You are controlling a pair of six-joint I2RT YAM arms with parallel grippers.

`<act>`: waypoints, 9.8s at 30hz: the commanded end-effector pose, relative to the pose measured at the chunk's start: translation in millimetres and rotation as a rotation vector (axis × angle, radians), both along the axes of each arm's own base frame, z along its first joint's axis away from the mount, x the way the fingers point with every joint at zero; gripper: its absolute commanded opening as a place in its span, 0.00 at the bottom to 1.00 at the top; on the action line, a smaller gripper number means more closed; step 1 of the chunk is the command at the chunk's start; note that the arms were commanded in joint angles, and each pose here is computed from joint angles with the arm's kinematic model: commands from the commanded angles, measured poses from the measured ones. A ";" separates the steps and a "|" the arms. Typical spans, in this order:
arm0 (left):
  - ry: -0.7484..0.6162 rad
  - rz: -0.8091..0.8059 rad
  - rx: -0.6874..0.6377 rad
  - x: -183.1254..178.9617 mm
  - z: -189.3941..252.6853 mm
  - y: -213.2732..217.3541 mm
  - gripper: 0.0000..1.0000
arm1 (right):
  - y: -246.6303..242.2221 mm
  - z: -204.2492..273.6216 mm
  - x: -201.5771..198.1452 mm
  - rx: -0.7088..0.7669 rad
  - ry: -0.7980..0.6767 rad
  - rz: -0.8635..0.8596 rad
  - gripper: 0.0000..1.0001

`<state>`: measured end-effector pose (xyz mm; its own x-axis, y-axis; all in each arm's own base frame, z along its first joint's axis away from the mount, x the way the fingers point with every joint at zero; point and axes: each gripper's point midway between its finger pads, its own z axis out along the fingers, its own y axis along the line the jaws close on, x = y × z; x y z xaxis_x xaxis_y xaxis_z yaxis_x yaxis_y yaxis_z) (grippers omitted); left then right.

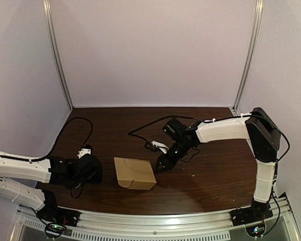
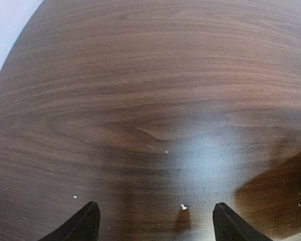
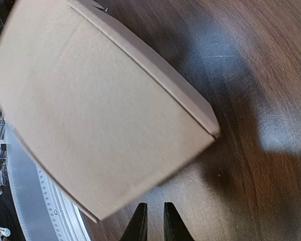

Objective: Fold the paper box

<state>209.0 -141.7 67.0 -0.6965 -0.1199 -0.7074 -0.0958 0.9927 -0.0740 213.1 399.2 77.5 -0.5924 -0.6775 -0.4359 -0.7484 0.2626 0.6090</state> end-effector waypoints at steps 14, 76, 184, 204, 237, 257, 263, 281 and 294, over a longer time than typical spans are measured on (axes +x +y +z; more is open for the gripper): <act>0.066 0.037 -0.194 4.5 -26.7 -41.4 0.77 | 4.3 37.2 4.1 0.086 -0.022 0.002 0.15; 0.088 -0.151 -0.234 21.1 -51.3 -106.3 0.76 | -10.2 -18.6 5.9 -0.011 0.086 -0.002 0.15; 0.018 -0.855 0.074 28.3 83.7 -142.8 0.50 | -19.2 36.0 -35.5 0.251 -0.240 0.008 1.00; -0.110 -0.720 0.093 42.4 109.2 -120.1 0.55 | -8.3 17.5 19.9 0.126 -0.355 -0.150 0.89; 0.049 -0.608 0.152 99.2 124.9 -161.2 0.39 | -38.6 112.0 26.7 0.233 -0.461 0.303 0.55; 0.109 -0.665 0.124 120.0 101.9 -182.9 0.19 | -18.6 99.9 43.0 0.197 -0.460 0.239 0.49; 0.115 -0.671 0.125 119.7 102.4 -184.4 0.09 | -14.8 101.2 45.3 0.195 -0.457 0.228 0.46; 0.161 -0.664 0.152 116.6 88.7 -179.6 0.08 | -7.3 93.5 41.9 0.178 -0.446 0.241 0.43; 0.182 -0.674 0.138 112.8 83.4 -180.9 0.03 | -4.8 91.4 40.9 0.163 -0.465 0.246 0.41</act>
